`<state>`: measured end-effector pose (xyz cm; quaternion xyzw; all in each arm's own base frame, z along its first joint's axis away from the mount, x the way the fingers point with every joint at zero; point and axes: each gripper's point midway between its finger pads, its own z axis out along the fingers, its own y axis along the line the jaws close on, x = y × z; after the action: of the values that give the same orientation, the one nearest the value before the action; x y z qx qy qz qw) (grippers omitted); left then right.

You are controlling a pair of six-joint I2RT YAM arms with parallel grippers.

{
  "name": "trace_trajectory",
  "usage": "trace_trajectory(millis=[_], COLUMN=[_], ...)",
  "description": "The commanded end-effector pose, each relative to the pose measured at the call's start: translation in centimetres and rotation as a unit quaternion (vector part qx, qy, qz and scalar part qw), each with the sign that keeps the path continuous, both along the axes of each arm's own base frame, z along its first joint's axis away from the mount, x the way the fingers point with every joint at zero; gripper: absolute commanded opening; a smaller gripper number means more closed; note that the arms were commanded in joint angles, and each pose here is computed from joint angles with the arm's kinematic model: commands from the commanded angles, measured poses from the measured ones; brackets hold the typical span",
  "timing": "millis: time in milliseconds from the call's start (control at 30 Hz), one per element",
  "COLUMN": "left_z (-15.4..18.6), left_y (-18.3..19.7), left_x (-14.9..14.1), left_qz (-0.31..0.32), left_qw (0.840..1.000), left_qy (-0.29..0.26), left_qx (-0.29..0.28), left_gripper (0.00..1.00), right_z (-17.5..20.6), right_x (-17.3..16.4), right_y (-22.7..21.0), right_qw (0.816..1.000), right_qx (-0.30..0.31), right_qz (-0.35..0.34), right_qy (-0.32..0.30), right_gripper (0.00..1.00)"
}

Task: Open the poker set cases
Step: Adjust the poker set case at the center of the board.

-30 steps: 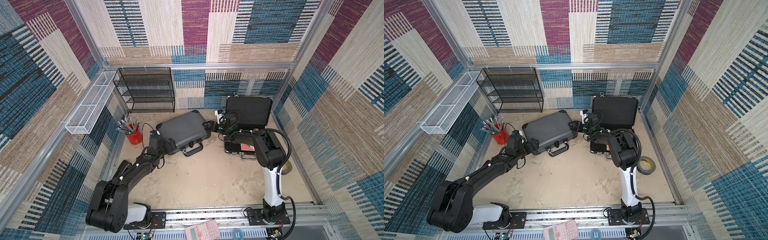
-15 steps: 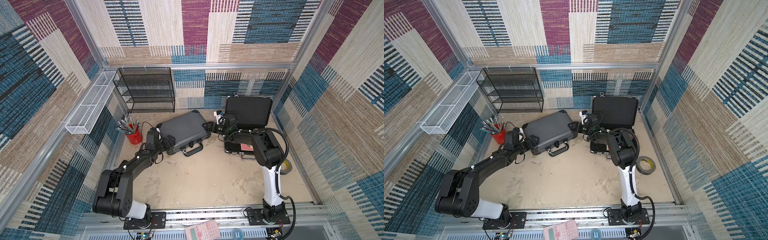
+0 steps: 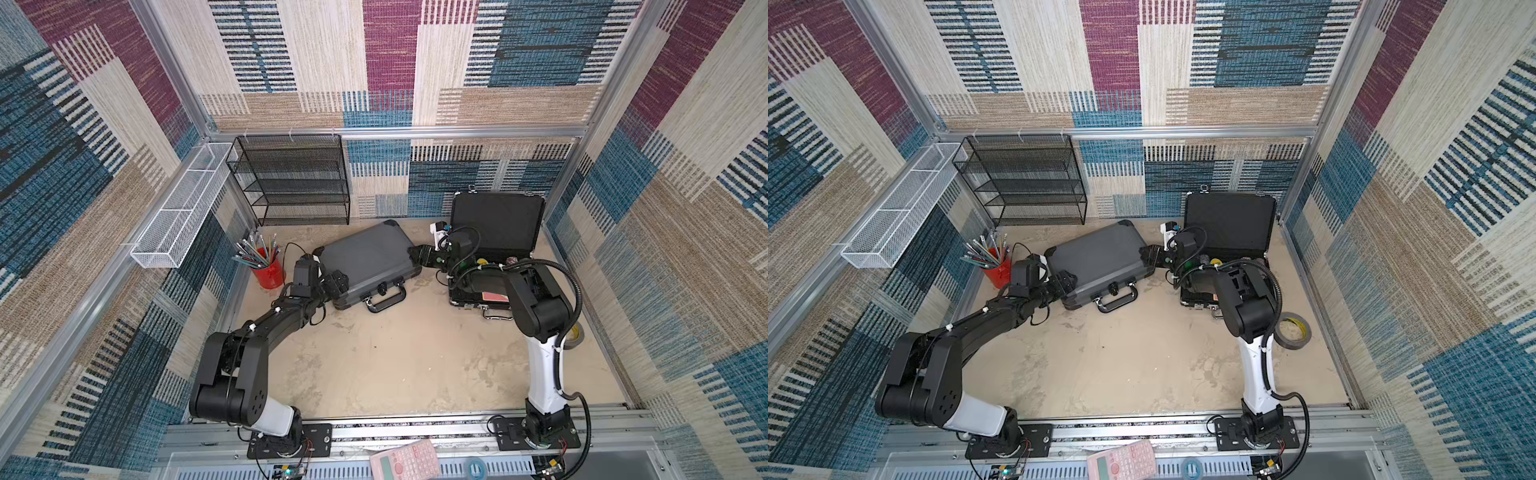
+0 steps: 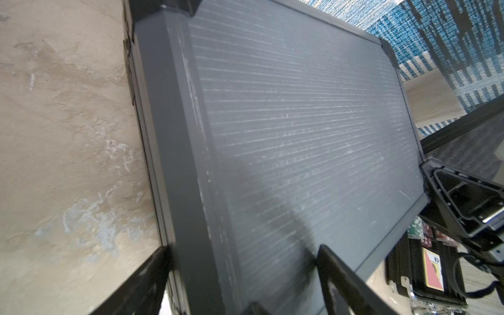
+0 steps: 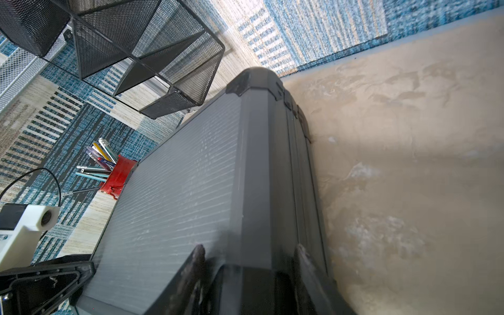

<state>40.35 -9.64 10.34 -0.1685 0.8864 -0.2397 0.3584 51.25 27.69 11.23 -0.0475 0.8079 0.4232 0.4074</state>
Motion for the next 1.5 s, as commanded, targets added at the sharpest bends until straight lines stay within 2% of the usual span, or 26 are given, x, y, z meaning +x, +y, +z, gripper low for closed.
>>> trace_trajectory(millis=[0, 300, 833, 1200, 1467], left_z=[2.2, 1.9, 1.1, 0.9, 0.8], left_y=[-4.2, -5.2, -6.4, -6.8, -8.4], left_x=[-0.3, -0.6, -1.4, -1.6, -2.1], left_qz=[-0.101, -0.123, -0.15, -0.162, -0.201], left_qw=[0.992, 0.987, 0.982, 0.98, 0.97], left_qy=[-0.032, -0.022, -0.01, -0.012, -0.012], left_qx=[-0.073, -0.098, -0.117, -0.117, -0.139], left_gripper=[0.83, 0.78, 0.76, 0.76, 0.75], right_z=[0.1, -0.8, 0.1, -0.6, -1.4], right_x=[-5.5, -8.3, -13.9, -16.9, -19.3], right_y=[4.3, 5.3, 4.7, 4.5, 4.7], right_qw=[0.99, 0.985, 0.987, 0.987, 0.985], right_qx=[0.033, 0.032, 0.038, 0.034, 0.037], right_qz=[0.133, 0.158, 0.136, 0.126, 0.126], right_qy=[0.045, 0.067, 0.079, 0.097, 0.114], right_gripper=[0.51, 0.45, 0.45, 0.45, 0.45])
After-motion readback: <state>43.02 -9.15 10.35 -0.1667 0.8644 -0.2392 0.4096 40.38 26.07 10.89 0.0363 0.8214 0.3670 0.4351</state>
